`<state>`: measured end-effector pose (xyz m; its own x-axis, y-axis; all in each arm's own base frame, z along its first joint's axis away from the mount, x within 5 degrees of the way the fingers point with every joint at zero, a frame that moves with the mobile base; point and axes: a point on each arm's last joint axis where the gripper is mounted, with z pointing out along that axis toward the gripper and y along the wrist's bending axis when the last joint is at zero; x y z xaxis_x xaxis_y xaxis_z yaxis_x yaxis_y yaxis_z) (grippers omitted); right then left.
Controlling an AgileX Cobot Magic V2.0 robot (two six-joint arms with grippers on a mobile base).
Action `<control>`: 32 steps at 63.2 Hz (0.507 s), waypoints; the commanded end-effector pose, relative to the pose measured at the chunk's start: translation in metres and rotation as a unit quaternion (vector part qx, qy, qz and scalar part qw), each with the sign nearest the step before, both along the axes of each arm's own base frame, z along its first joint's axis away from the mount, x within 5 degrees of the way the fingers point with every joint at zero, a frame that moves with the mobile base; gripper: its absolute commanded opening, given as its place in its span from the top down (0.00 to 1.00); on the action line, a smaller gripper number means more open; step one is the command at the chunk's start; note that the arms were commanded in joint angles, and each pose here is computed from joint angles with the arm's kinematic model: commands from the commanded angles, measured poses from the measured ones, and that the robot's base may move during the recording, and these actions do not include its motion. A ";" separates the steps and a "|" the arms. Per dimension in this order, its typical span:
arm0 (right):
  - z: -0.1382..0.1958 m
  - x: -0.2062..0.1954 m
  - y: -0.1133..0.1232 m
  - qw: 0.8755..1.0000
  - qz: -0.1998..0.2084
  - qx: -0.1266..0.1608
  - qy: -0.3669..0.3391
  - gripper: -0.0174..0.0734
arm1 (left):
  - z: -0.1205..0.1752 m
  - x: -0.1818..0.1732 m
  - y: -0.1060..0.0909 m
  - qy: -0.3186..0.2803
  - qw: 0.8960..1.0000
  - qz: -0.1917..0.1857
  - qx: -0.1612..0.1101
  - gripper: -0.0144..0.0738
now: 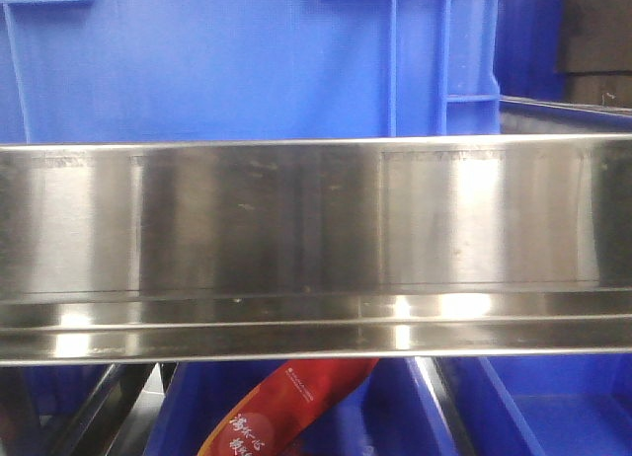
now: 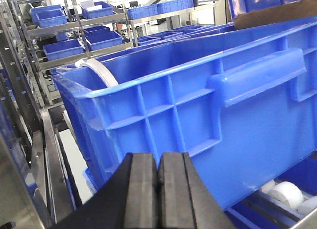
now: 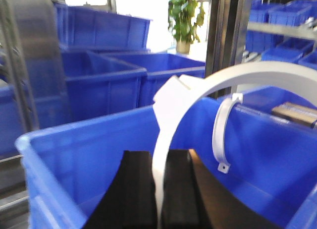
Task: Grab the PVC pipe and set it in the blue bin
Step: 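Lower the pipe into the bin with the right gripper and open it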
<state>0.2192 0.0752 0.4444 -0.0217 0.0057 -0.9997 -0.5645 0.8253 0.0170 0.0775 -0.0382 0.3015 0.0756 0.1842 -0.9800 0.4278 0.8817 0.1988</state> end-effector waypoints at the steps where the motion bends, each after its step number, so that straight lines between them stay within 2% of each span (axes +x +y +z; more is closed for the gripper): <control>1: 0.002 0.014 0.004 1.000 -0.011 -0.003 -0.005 0.99 | 0.001 -0.001 0.001 -0.004 1.000 0.002 -0.006 0.96; 13: 0.005 0.034 0.018 1.000 -0.001 -0.019 -0.013 0.99 | 0.001 -0.001 0.001 -0.004 1.000 0.002 -0.006 0.96; 32: -0.017 0.065 0.026 0.999 0.002 -0.029 0.027 0.99 | 0.001 -0.001 0.001 -0.004 1.000 0.002 -0.006 0.96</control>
<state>0.2794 0.1014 0.4277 -0.0822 -0.0449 -0.9956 -0.5790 0.8153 0.0110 0.0775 -0.0380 0.3016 0.0764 0.1838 -0.9800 0.4263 0.8825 0.1988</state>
